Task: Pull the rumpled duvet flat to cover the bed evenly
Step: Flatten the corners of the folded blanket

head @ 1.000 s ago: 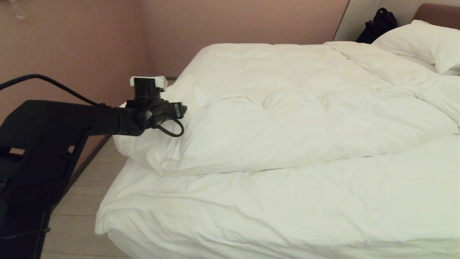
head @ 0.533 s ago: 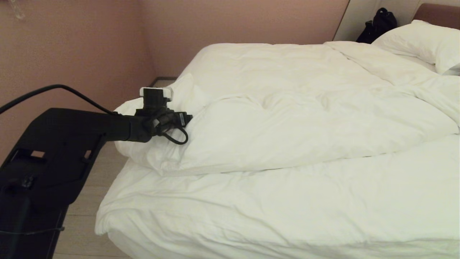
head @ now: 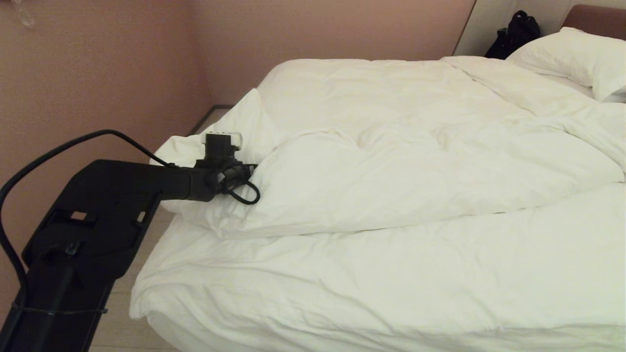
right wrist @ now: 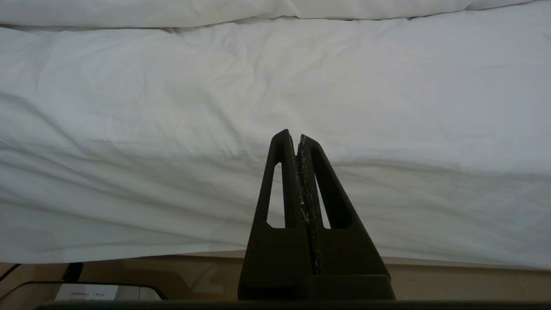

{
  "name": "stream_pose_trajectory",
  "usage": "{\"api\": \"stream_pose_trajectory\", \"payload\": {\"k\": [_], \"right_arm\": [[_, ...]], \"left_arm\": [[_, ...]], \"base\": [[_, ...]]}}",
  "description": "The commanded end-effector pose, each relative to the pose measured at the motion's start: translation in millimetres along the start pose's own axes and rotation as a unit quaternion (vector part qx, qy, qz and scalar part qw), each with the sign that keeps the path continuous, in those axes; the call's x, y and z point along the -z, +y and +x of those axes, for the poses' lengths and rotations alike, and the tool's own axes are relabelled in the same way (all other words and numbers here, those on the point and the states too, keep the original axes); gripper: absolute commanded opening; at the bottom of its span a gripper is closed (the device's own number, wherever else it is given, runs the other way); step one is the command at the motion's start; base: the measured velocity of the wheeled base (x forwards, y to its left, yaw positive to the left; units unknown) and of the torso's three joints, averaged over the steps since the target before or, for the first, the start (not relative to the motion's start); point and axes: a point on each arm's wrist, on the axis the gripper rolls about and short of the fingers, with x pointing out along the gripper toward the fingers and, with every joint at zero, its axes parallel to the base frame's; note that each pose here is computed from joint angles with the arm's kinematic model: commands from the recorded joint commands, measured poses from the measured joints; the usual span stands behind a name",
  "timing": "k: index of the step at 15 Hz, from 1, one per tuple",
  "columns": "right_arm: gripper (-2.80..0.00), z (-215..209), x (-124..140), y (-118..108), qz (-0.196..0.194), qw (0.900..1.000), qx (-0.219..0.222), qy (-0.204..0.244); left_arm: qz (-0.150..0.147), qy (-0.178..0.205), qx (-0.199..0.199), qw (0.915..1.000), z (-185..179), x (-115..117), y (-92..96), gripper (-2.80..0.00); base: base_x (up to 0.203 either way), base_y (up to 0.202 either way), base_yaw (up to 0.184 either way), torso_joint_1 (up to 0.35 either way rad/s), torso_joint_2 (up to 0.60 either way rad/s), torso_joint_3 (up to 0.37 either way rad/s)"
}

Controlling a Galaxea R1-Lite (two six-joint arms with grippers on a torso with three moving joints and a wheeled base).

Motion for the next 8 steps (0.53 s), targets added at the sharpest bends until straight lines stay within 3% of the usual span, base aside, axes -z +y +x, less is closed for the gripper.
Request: {"api": "stream_pose_trajectory", "payload": {"k": [1,6,7,8], "right_arm": [[-2.8,0.1,0.0,0.0,0.0,1.0,-0.001,0.001],[-2.8,0.1,0.0,0.0,0.0,1.0,-0.001,0.001],[-2.8,0.1,0.0,0.0,0.0,1.0,-0.001,0.001],[-2.8,0.1,0.0,0.0,0.0,1.0,-0.001,0.001]], "left_arm": [[0.002,0.014,-0.001,0.9999,8.1,12.9,-0.4,0.0],[0.002,0.016,0.0,0.9999,8.7,14.1,-0.7,0.0],[0.002,0.016,0.0,0.9999,8.7,14.1,-0.8,-2.8],[0.002,0.016,-0.001,0.9999,8.7,14.1,-0.6,-2.8]], "base": [[0.0,0.0,0.0,0.0,0.0,0.0],[0.0,0.0,0.0,0.0,0.0,0.0],[0.0,0.0,0.0,0.0,0.0,0.0],[0.0,0.0,0.0,0.0,0.0,0.0]]}}
